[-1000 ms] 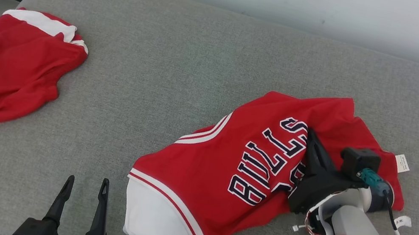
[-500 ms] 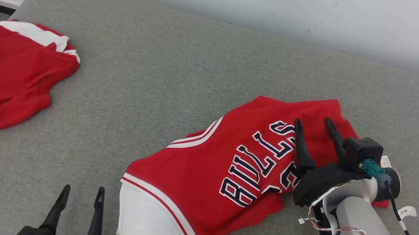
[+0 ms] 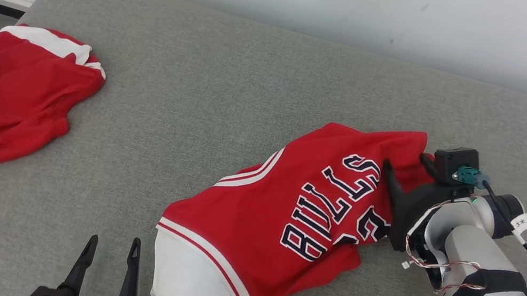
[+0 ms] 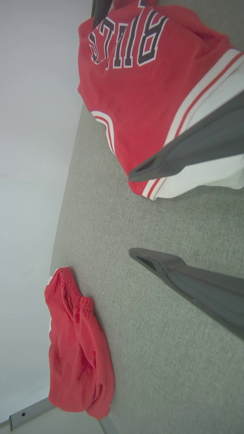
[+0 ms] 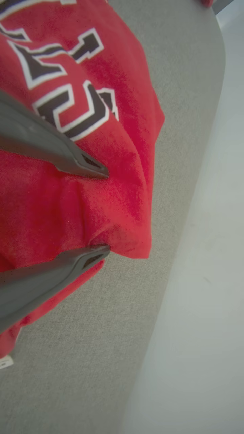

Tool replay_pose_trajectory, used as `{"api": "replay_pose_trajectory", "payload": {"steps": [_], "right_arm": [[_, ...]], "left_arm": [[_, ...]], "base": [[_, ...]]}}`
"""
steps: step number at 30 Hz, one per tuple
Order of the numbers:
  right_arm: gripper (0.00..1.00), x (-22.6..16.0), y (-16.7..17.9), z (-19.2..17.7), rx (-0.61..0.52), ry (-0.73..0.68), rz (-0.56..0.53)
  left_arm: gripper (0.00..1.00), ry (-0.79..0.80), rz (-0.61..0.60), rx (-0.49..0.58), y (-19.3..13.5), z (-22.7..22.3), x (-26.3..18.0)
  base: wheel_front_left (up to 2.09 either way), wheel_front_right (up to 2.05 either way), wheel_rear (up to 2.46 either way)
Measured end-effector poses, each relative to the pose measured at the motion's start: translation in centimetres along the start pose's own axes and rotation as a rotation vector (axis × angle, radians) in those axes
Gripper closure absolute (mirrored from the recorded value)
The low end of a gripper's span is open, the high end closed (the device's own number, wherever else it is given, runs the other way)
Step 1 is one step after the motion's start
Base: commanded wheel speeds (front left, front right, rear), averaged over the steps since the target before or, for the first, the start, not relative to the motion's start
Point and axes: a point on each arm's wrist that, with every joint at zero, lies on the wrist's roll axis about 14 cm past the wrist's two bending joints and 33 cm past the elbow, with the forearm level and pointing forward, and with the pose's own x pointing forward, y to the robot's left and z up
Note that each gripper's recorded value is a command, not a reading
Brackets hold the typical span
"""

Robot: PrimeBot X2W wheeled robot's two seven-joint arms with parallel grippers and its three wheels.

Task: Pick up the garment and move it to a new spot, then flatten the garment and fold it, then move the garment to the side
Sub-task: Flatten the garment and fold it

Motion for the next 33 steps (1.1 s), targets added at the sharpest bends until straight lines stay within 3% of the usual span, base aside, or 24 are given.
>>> {"api": "replay_pose_trajectory", "payload": {"steps": [1, 2, 6, 16, 20, 21, 22, 28, 33], "right_arm": [[0.76, 0.1, 0.1, -0.7, -0.005, 0.045, 0.005], [1.0, 0.2, 0.3, -1.3, -0.01, 0.077, 0.012], [1.0, 1.0, 0.5, -0.3, -0.023, 0.069, 0.03], [1.0, 3.5, 3.3, 10.0, -0.105, -0.211, 0.12], [1.0, 4.2, 4.3, 10.9, -0.133, -0.234, 0.141], [0.58, 4.3, 4.4, 10.8, -0.144, -0.235, 0.142], [0.0, 4.4, 4.4, 10.7, -0.15, -0.234, 0.143], [0.0, 3.8, 3.9, 10.5, -0.138, -0.257, 0.13], [0.0, 1.8, 1.5, 10.0, -0.089, -0.294, 0.086]], "left_arm": [[0.0, 0.001, 0.007, -0.005, 0.1, 0.0, -0.1], [0.0, 0.002, 0.015, -0.008, 0.3, -0.1, -0.1], [0.0, 0.012, 0.028, -0.01, 0.6, -0.3, -0.2], [0.0, 0.029, 0.028, -0.016, 0.4, -0.8, 0.2], [0.0, 0.028, 0.025, -0.019, 0.2, -0.8, 0.4], [0.0, 0.029, 0.026, -0.02, 0.3, -0.8, 0.3], [0.0, 0.031, 0.029, -0.02, 0.3, -0.8, 0.2], [0.0, 0.028, 0.044, -0.022, 0.7, -0.7, -0.1], [0.0, 0.023, 0.04, -0.024, 0.7, -0.7, -0.5]], "base": [[0.0, 0.0, 0.0], [0.0, 0.0, 0.0], [0.0, 0.0, 0.0], [0.0, 0.0, 0.0], [0.0, 0.0, 0.0], [0.0, 0.0, 0.0], [0.0, 0.0, 0.0], [0.0, 0.0, 0.0], [0.0, 0.0, 0.0]]}}
